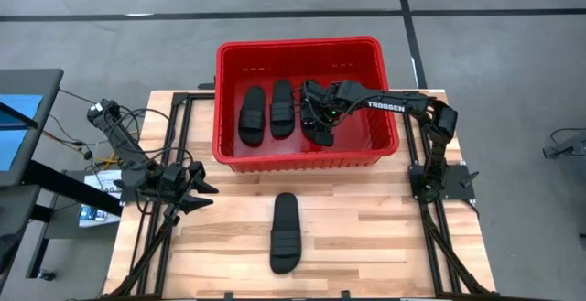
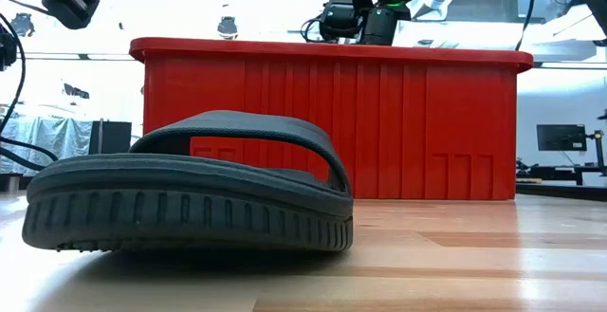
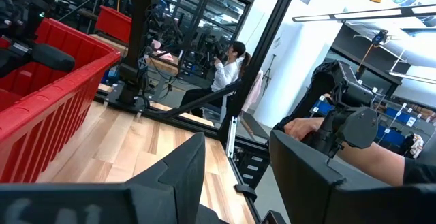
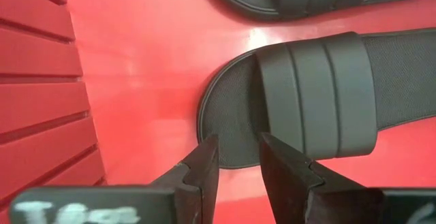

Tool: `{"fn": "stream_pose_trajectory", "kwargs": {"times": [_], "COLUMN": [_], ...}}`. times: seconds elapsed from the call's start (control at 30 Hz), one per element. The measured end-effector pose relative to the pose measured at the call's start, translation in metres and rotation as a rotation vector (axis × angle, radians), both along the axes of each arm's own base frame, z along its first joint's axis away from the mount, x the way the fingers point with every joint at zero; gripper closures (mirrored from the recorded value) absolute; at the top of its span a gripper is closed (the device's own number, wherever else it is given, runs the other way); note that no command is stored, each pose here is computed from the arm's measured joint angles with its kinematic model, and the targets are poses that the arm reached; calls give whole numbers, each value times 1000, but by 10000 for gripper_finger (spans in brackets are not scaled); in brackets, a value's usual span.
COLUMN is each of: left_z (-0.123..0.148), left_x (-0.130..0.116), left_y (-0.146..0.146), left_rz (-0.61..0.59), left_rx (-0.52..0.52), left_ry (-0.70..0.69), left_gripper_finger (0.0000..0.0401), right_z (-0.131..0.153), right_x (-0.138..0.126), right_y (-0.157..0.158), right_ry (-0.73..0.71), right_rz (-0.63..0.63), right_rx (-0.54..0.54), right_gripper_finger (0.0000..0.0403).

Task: Pick and place slides into bin
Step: Put the slide into the bin

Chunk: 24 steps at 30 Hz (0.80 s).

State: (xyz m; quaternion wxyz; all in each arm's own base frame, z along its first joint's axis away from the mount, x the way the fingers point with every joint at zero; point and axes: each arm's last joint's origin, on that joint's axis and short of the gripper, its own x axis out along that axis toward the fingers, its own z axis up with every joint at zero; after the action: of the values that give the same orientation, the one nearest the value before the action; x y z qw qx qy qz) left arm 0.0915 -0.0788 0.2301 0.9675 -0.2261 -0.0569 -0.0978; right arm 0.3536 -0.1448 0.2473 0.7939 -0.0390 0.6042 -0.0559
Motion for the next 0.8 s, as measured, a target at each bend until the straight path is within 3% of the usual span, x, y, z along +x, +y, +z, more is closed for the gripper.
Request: {"fn": "stream_pose_trajectory", "kwargs": {"times": [0.57, 0.8], "left_z": [0, 0], "left_x": [0, 0], "left_y": [0, 0], "left_rz": [0, 0], "left_rx": [0, 0], "left_ry": [0, 0], "left_gripper_finger": [245, 245], "right_z": [1, 22], "right_x": [-1, 0], "right_y": [0, -2], "right_ry": [11, 2], "right_rz": [7, 6], "right_rx": [-4, -36], "right_gripper_finger": [305, 305]}}
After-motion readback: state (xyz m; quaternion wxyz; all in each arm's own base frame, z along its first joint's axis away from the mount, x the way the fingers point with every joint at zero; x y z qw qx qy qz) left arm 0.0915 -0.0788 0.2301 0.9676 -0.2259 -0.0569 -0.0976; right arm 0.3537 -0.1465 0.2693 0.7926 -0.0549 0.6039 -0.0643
